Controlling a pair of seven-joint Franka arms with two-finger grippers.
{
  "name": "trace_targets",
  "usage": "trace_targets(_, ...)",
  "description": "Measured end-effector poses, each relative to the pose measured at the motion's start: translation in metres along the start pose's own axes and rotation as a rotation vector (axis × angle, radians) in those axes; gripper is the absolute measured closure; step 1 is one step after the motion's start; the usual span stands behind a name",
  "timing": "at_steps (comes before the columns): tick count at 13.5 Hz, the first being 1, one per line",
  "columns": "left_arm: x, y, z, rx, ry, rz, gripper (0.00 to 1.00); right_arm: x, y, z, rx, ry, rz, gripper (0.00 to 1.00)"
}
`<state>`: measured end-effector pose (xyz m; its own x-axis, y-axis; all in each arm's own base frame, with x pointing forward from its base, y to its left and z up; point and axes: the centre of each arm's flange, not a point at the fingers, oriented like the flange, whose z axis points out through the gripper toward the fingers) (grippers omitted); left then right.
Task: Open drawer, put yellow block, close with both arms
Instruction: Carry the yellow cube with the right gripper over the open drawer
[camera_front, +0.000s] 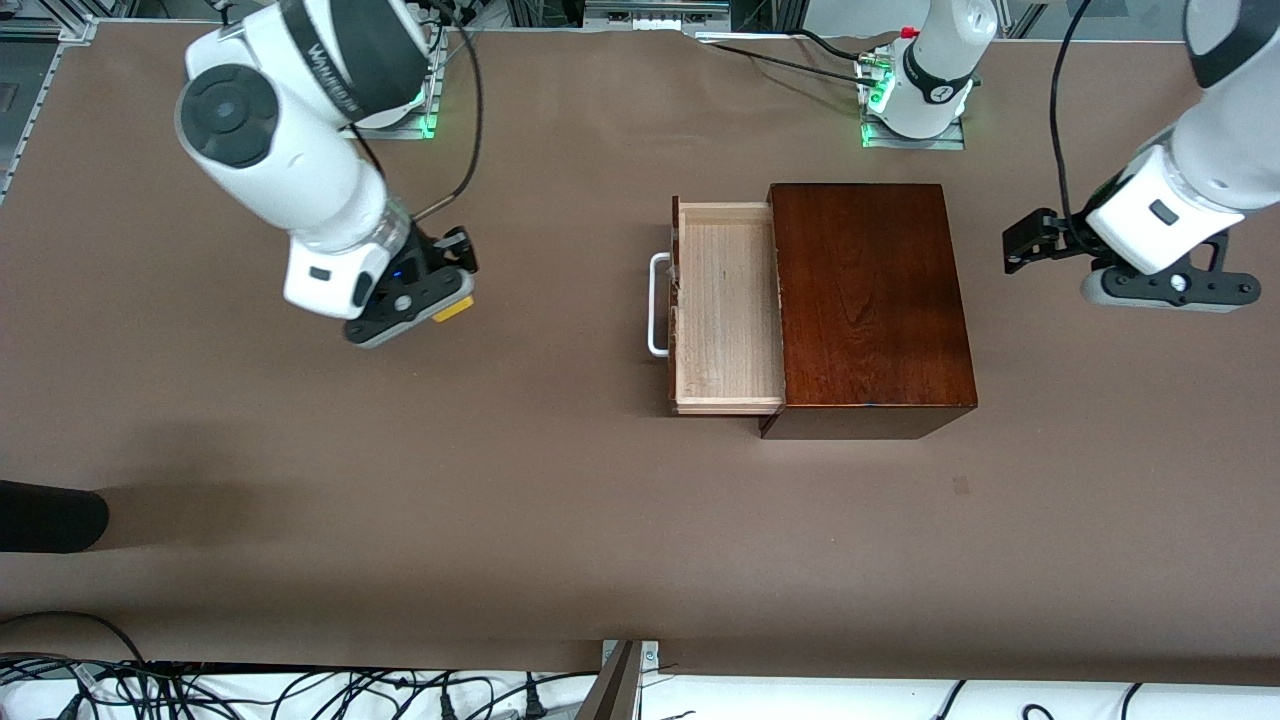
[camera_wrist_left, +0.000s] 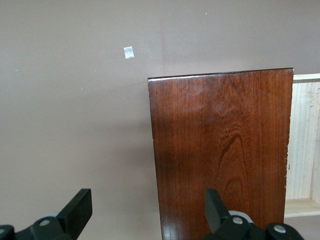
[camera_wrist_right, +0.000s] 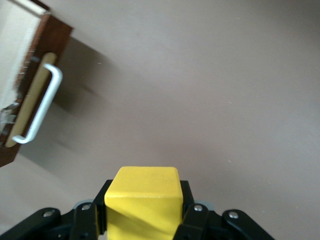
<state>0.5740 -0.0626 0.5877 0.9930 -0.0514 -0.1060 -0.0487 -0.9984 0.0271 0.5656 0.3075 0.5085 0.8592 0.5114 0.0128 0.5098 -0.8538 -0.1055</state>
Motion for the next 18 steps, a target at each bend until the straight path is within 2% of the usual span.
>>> trace_targets(2,0.001,-0.016,-0.001,-0.012,0.004,0.006,0.00,0.009,-0.035,0.006,0.004,0.001,-0.052,0.44)
trace_targets(7,0.000,-0.008,-0.005,-0.013,0.015,0.022,0.00,0.036,-0.117,0.017,0.022,0.027,-0.173,0.44)
trace_targets(13,0.003,-0.017,-0.014,-0.013,0.045,0.006,0.00,0.057,-0.209,0.039,0.049,0.091,-0.298,0.44)
trace_targets(18,0.004,-0.019,-0.014,-0.012,0.044,0.003,0.00,0.056,-0.257,0.078,0.048,0.082,-0.365,0.44)
